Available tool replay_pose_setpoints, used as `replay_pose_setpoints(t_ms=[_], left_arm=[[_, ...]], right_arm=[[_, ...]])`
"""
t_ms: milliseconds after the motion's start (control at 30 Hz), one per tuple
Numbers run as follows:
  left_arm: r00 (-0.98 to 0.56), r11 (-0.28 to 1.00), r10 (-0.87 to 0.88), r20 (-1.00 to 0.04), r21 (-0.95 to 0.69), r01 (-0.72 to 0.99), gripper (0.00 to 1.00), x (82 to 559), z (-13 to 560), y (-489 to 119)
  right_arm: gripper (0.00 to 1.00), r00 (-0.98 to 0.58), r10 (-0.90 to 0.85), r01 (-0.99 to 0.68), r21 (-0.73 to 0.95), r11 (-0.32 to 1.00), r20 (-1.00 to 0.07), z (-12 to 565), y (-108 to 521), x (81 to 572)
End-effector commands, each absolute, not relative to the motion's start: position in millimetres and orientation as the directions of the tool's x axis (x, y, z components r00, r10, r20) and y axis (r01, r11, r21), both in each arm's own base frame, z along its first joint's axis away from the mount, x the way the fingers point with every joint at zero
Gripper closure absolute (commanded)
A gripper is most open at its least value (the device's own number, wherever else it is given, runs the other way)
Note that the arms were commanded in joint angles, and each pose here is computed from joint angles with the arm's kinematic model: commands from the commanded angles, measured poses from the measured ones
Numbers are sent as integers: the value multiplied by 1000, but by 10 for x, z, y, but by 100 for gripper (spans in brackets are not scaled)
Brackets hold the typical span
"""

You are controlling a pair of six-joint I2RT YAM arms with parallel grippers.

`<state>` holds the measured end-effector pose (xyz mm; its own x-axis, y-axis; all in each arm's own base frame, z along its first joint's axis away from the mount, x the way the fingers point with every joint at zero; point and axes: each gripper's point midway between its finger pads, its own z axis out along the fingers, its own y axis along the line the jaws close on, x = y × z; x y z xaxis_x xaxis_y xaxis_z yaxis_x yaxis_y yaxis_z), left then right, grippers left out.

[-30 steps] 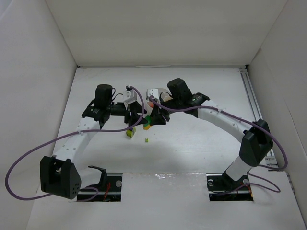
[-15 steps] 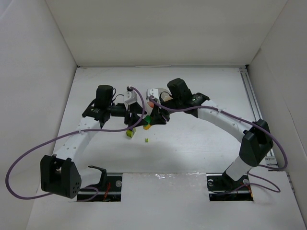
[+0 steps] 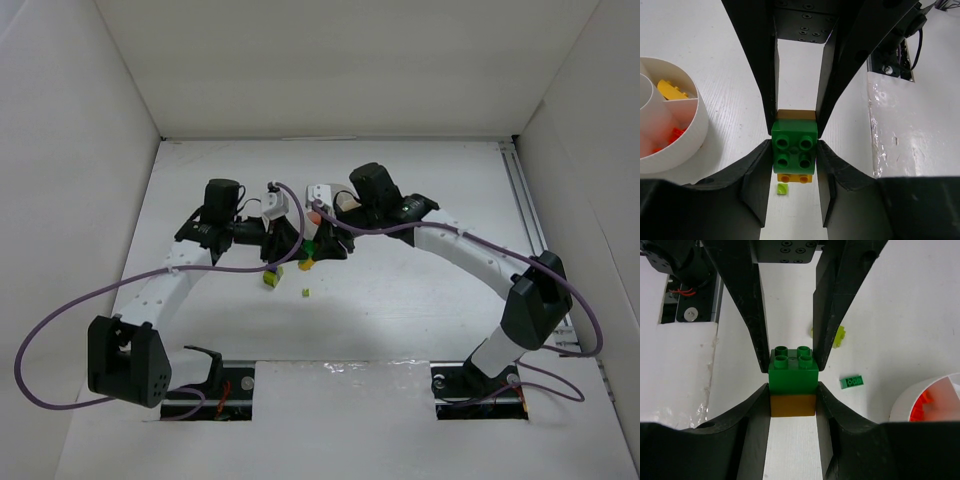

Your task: Sort the legos into containers by color

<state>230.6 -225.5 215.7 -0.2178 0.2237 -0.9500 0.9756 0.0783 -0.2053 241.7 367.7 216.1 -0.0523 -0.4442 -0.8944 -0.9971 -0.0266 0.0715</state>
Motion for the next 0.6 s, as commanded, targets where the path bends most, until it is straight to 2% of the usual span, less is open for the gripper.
replay_pose_setpoints(t_ms=[0,33,67,233,567], left_arm=[[-179,48,211,-961,-172,984,70,2289,2238,-2279],[-179,48,211,-961,-172,984,73,2289,2238,-2279],[-179,48,211,-961,-172,984,80,2289,2238,-2279],[-179,48,211,-961,-172,984,96,2289,2238,-2279],[-151,118,158,-976,-133,984,100,2350,2447,-2146]], right_arm=[[98,43,-351,-998,-24,-60,-935,2621,3766,2395],[98,49,-342,-997,-28,-67,-939,2641,3777,2390],[98,49,-341,-997,-28,-68,-939,2641,3778,2390],[98,32,-377,-999,-14,-51,-926,2480,3734,2396],[99,-67,-449,-998,56,37,-891,2093,3365,2488]])
